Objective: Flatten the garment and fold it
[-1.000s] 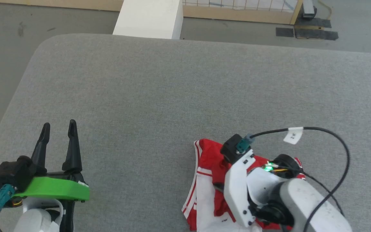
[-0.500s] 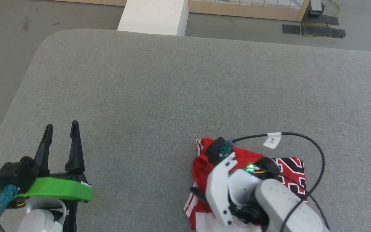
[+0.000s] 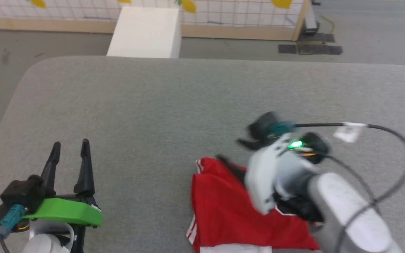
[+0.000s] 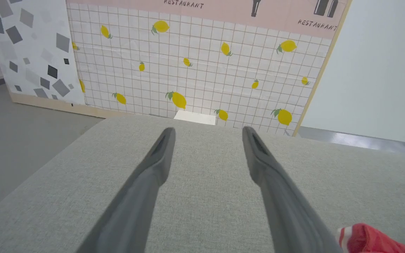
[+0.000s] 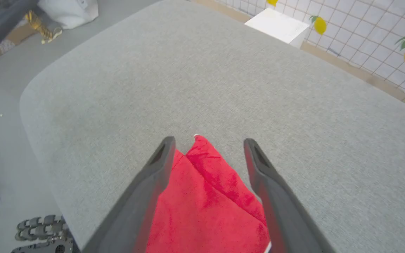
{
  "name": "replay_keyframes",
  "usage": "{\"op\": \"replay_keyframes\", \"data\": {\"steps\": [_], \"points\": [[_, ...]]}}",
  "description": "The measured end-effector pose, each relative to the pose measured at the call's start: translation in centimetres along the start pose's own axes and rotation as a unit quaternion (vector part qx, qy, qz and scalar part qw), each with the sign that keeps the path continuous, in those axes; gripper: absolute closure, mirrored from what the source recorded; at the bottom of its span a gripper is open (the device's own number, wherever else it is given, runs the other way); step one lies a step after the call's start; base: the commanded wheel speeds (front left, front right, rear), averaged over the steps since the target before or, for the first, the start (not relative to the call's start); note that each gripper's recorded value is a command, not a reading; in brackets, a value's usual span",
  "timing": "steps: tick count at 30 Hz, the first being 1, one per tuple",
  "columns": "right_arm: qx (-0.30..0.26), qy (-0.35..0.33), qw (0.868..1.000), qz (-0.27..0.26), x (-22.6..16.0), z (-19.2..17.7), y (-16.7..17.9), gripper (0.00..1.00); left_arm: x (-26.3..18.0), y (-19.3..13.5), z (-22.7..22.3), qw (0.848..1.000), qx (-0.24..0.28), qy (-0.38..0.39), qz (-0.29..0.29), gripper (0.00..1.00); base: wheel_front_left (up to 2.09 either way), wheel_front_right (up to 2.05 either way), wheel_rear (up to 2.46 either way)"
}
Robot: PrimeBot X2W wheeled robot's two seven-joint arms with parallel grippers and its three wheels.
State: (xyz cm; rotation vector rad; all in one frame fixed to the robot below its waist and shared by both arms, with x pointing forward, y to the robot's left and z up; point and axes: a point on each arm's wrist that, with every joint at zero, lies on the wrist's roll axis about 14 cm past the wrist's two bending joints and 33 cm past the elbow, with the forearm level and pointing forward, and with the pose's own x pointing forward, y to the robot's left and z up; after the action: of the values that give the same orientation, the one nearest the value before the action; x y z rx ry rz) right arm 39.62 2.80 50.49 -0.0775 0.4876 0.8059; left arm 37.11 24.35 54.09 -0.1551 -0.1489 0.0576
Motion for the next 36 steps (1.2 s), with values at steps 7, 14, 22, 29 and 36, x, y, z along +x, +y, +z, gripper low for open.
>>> {"op": "replay_keyframes", "data": {"steps": [7,14,22,29,36], "points": [[0.043,0.024,0.986,-0.157,-6.2,-3.9,-7.9,0.0,1.3,-3.0,0.0,0.999,0.019,-0.007,-0.049,0.0,0.0,0.0,0.0],[0.1,0.145,0.96,-0.217,-9.3,-11.8,-9.8,0.0,2.0,-3.7,-1.0,0.998,0.028,0.001,-0.062,0.0,0.0,0.0,0.0],[0.13,0.206,0.951,-0.191,-7.6,-15.4,-8.2,0.0,2.3,-3.0,-2.0,0.998,0.036,0.013,-0.051,0.0,0.0,0.0,0.0],[0.131,0.23,0.949,-0.171,-5.8,-17.3,-7.4,0.0,2.3,-2.3,-2.6,0.998,0.034,0.02,-0.044,0.0,0.0,0.0,0.0],[0.105,0.222,0.955,-0.164,-5.3,-16.5,-8.1,1.0,2.4,-2.2,-2.2,0.998,0.033,0.014,-0.045,0.0,0.0,0.0,0.0]]}}
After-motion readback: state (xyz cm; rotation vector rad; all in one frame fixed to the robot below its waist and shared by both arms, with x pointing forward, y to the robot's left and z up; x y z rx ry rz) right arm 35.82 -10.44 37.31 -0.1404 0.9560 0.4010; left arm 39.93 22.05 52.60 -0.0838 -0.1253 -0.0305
